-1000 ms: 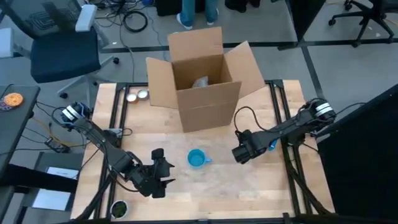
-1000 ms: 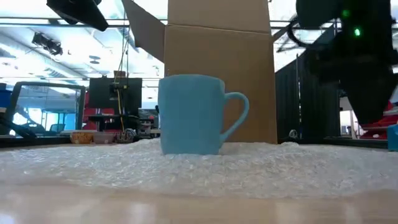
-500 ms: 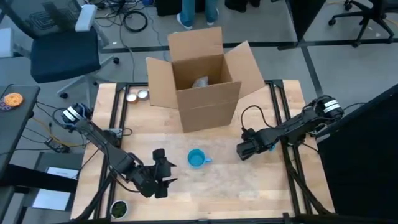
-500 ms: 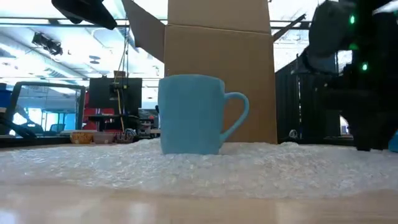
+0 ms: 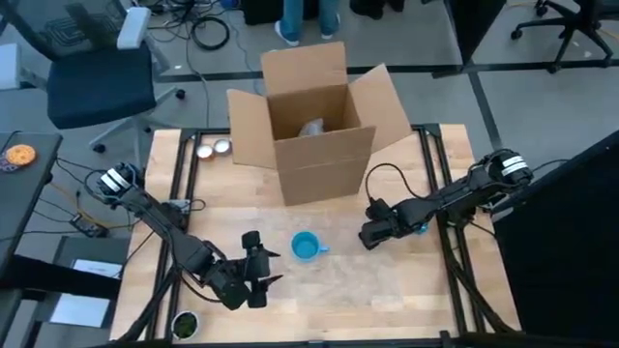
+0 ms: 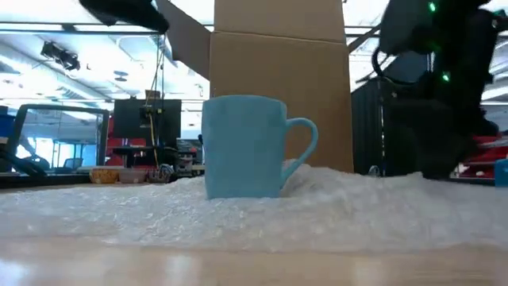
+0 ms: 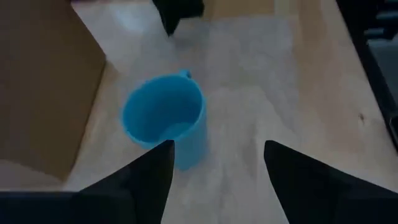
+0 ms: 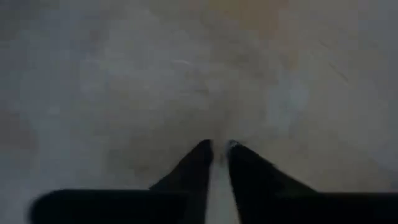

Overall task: Wrap mug
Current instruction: Wrap the blue cup with bubble wrap

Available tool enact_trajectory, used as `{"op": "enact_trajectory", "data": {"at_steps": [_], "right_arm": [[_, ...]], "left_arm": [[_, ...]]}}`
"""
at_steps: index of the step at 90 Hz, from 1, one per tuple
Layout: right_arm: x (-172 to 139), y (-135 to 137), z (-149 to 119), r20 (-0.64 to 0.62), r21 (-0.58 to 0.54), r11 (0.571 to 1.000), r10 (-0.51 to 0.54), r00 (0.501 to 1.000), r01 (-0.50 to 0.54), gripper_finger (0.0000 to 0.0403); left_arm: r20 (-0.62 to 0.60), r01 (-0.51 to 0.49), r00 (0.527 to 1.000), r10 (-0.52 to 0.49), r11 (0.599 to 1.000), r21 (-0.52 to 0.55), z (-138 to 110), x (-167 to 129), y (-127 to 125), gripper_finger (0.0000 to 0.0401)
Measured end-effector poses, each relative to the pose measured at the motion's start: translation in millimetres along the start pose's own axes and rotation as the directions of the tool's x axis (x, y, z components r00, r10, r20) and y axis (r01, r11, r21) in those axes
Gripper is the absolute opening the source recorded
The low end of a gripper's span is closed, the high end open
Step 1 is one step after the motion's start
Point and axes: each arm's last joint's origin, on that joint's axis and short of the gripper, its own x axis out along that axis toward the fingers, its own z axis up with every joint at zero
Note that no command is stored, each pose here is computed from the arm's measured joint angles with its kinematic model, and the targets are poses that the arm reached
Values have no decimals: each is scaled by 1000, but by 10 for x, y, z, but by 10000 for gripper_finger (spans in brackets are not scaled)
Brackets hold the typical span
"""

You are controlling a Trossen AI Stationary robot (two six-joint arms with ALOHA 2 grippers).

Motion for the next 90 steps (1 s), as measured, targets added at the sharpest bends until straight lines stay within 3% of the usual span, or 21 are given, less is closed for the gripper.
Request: {"op": "enact_trajectory", "data": {"at_steps": [15, 37, 56, 68, 90], "right_arm": [[-254, 235, 138, 83, -79, 994, 83, 993, -76, 2], [-649, 530, 273, 230, -192, 968, 202, 952, -159, 1], [-800, 708, 200, 280, -322, 916, 335, 900, -241, 0], [-861, 786, 134, 305, -374, 886, 398, 865, -275, 0], [-909, 845, 3, 304, -435, 853, 439, 846, -286, 0]], "left_arm": [[20, 64, 998, -63, 998, -25, 153, 52, 37, 234], [55, 56, 997, -55, 998, -17, 516, 155, 264, 234], [64, 142, 988, -139, 989, -44, 703, 351, 562, 234], [91, 173, 981, -171, 985, -11, 764, 522, 684, 234], [72, 197, 976, -205, 974, 107, 689, 975, 777, 234]]}}
